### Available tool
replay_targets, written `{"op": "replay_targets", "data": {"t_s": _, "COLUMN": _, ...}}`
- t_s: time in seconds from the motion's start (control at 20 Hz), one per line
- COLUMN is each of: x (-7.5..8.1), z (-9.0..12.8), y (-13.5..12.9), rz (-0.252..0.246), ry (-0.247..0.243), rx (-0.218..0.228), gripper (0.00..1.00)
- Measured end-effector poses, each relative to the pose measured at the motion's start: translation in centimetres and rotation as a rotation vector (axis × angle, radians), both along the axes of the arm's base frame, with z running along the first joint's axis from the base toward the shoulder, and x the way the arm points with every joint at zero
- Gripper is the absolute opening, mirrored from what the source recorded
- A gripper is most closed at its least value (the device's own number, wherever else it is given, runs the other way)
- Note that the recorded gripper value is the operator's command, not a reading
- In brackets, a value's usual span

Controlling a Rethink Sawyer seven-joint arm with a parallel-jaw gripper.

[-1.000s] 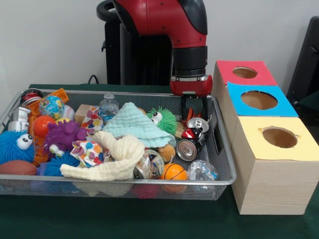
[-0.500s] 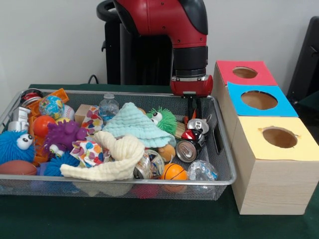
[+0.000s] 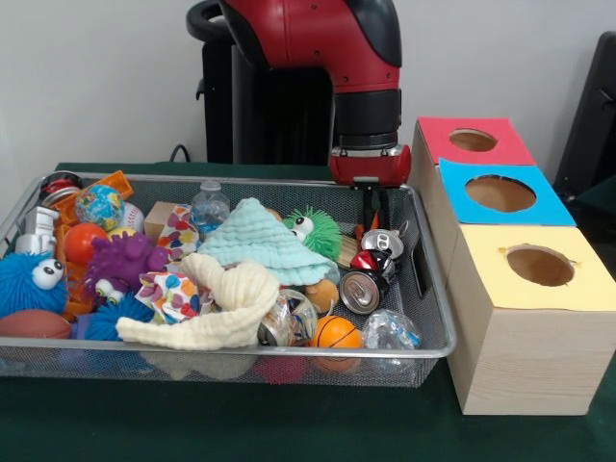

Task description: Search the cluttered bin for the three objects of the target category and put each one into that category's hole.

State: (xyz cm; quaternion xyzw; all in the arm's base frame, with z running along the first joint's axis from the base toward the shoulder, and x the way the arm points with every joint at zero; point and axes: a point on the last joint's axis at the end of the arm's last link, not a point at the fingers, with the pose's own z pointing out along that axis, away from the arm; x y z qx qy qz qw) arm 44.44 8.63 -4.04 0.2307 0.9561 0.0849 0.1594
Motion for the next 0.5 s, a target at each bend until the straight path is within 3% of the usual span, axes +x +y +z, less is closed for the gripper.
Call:
{"op": "replay_targets", "data": {"t_s": 0.3, "x": -0.7, "z": 1.8, "y": 0.7, "rz": -0.024, "ry": 0.018, "rx": -0.009, "gripper": 0.0}}
{"op": "replay_targets", "data": {"t_s": 0.5, "x": -1.6, "z": 5.1, "y": 1.2, "rz": -0.04, "ry": 0.054, "rx": -0.019, "gripper": 0.0}}
